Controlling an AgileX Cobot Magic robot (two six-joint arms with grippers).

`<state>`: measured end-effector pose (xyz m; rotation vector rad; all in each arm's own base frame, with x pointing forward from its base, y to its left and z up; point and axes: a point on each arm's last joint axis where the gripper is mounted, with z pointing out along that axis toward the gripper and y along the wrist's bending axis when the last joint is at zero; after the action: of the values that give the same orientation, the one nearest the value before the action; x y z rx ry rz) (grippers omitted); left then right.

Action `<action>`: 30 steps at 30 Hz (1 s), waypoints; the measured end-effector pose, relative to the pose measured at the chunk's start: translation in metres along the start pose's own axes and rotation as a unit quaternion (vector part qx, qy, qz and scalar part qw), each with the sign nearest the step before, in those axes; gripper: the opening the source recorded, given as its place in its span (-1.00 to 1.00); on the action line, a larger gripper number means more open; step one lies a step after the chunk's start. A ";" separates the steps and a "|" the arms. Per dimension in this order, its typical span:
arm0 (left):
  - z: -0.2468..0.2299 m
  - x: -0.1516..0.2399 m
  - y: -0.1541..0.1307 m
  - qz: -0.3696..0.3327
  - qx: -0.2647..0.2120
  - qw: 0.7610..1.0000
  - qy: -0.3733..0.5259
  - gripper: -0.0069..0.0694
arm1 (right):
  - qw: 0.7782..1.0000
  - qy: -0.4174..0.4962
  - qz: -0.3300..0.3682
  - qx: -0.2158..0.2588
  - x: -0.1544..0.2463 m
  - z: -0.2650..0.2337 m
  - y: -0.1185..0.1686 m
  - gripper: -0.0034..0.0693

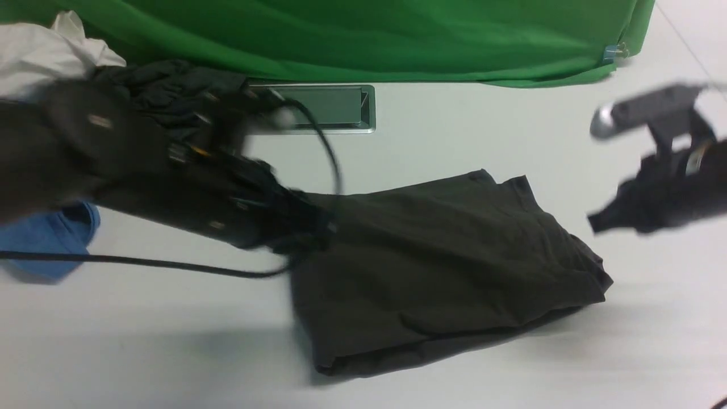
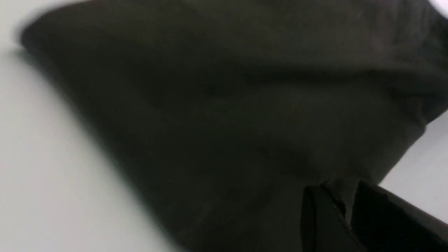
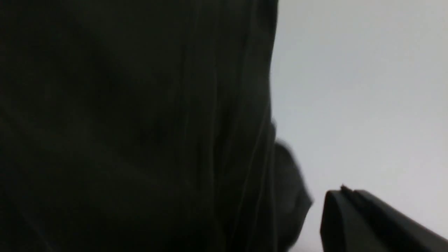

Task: Fold a long-sleeved shirt on a white desktop.

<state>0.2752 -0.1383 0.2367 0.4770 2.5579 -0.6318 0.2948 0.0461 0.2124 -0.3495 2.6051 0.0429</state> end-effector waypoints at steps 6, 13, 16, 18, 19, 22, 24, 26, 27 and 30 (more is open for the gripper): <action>0.059 0.019 -0.018 0.022 0.016 0.996 0.079 -0.40 | 1.000 0.025 0.015 -0.001 0.009 0.011 -0.002 -0.83; 0.091 0.031 -0.012 0.000 -0.004 0.993 0.119 -0.39 | 0.999 0.031 0.019 -0.001 0.011 0.011 -0.002 -0.83; 0.091 0.032 -0.011 0.005 -0.011 0.992 0.127 -0.39 | 0.999 0.034 0.020 -0.001 0.011 0.011 -0.002 -0.83; 0.090 0.031 -0.010 0.017 -0.019 0.991 0.133 -0.39 | 0.999 0.035 0.021 -0.001 0.011 0.011 -0.002 -0.83; 0.089 0.032 -0.009 0.021 -0.023 0.990 0.135 -0.39 | 0.999 0.035 0.022 -0.001 0.011 0.011 -0.002 -0.83; 0.082 0.031 -0.004 0.051 -0.062 0.986 0.146 -0.39 | 0.999 0.035 0.024 -0.001 0.012 0.011 -0.002 -0.83; 0.077 0.030 0.003 0.059 -0.095 0.982 0.150 -0.39 | 0.999 0.035 0.029 -0.001 0.012 0.011 -0.002 -0.83; 0.070 0.029 0.015 0.057 -0.134 0.977 0.155 -0.39 | 0.999 0.032 0.034 0.000 0.011 0.011 -0.002 -0.82; 0.068 0.028 0.021 0.052 -0.145 0.976 0.157 -0.39 | 0.999 0.031 0.036 0.000 0.011 0.011 -0.003 -0.82; 0.063 0.027 0.029 0.042 -0.147 0.976 0.157 -0.39 | 0.999 0.024 0.038 0.001 0.010 0.011 -0.003 -0.81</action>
<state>0.2864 -0.1403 0.1633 0.6171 2.8451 -0.1490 0.2929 0.0422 0.1978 -0.2541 2.6653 0.0593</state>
